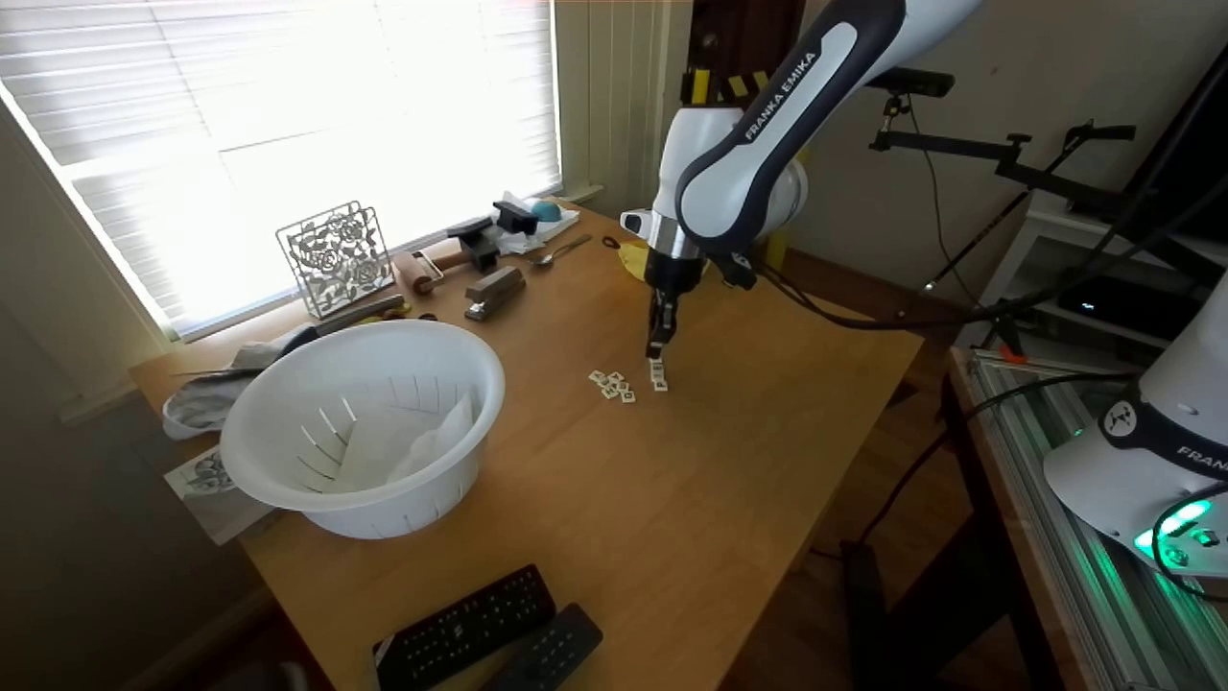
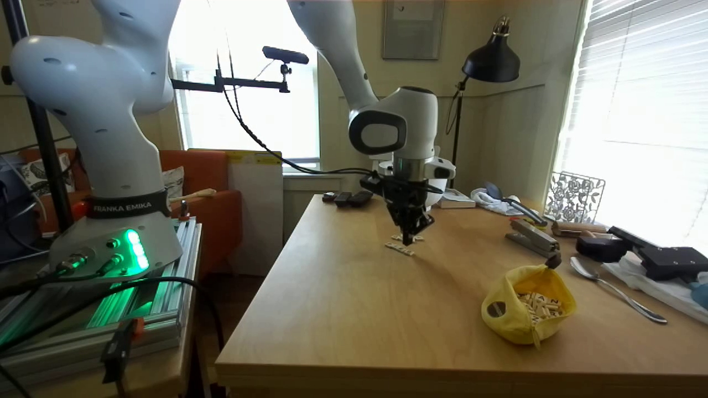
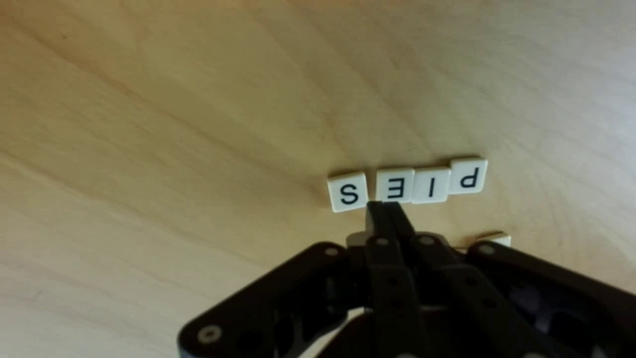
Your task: Move a letter piece on the table
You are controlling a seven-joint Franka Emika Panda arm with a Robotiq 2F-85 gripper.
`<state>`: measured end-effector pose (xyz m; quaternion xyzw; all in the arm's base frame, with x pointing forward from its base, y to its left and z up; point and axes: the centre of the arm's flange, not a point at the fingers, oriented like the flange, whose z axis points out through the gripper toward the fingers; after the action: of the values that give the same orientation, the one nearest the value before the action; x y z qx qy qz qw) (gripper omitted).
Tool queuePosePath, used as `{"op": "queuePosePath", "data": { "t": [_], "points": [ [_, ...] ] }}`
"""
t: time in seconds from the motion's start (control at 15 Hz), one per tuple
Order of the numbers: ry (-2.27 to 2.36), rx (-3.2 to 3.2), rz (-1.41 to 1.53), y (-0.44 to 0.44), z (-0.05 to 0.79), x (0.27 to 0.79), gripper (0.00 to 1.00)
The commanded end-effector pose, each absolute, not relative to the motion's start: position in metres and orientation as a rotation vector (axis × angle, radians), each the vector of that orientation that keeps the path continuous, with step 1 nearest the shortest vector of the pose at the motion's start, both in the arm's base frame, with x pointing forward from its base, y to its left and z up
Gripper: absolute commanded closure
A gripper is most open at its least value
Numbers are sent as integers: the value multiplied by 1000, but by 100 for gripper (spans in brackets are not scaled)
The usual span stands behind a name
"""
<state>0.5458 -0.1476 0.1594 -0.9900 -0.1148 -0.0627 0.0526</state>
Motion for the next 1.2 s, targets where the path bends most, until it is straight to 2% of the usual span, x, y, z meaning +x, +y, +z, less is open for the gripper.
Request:
{"op": "queuePosePath", "data": {
  "t": [0.0,1.13],
  "points": [
    [-355,-3013,-213,-154,156,539,100],
    [-336,-3022,-231,-159,141,536,100]
  ]
}}
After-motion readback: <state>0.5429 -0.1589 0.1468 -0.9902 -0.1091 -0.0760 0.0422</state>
